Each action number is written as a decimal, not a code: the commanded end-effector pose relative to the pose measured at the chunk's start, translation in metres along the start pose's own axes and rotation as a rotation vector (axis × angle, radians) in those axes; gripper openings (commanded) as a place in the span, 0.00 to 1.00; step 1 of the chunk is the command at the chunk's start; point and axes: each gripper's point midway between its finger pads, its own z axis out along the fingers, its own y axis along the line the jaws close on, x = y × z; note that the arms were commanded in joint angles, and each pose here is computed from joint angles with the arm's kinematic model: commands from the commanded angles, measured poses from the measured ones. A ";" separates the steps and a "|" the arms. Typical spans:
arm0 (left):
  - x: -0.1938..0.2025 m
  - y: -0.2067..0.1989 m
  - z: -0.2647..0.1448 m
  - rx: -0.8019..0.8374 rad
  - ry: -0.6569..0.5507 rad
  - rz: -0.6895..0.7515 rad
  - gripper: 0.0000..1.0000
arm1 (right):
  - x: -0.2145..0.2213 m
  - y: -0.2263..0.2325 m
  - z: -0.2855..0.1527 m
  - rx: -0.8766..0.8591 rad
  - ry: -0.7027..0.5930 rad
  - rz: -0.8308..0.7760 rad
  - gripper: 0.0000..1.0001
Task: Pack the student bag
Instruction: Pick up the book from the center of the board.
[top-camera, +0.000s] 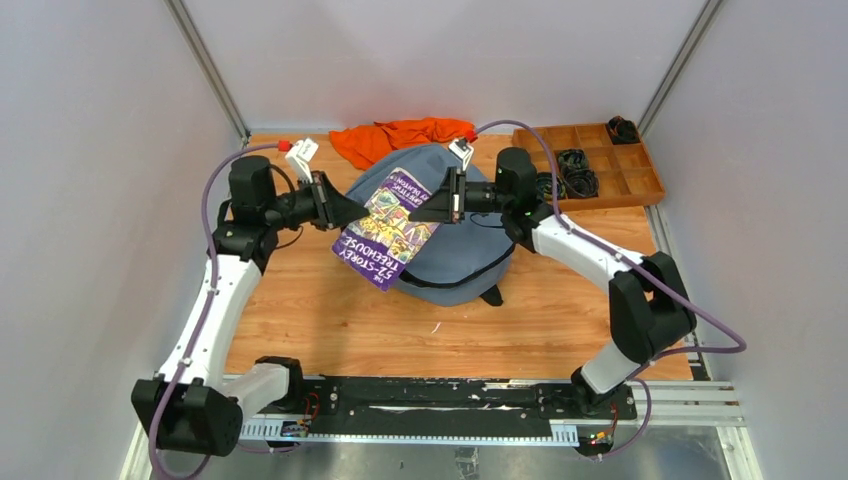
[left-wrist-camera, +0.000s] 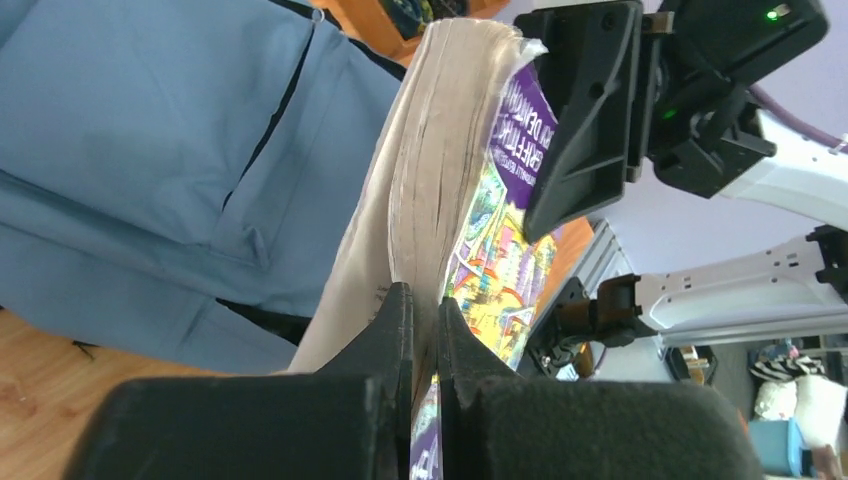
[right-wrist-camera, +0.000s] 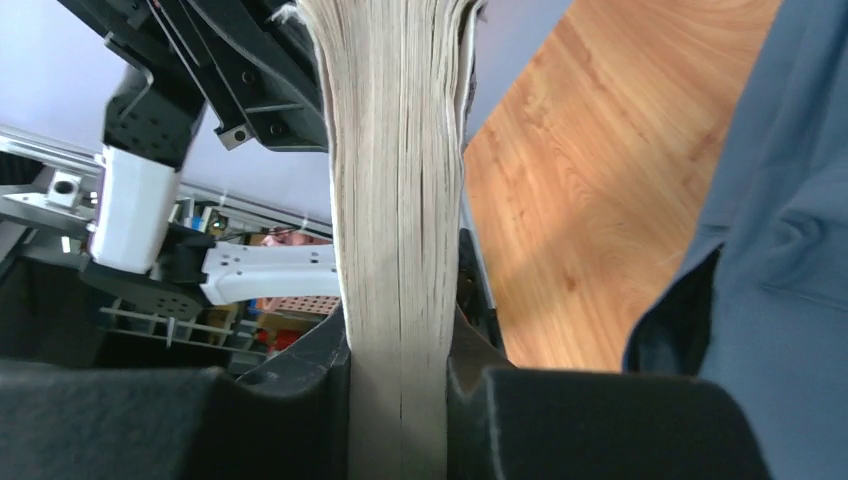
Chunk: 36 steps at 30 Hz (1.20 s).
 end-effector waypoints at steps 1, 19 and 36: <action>0.000 -0.008 0.021 0.033 0.043 0.051 0.14 | 0.011 0.024 -0.013 -0.015 -0.006 -0.061 0.00; -0.016 0.007 0.040 0.022 -0.185 -0.300 0.99 | -0.056 0.020 -0.151 0.290 -0.806 0.074 0.00; 0.006 -0.011 0.074 0.150 -0.003 -0.386 1.00 | -0.072 0.055 -0.087 -0.126 -0.607 0.134 0.00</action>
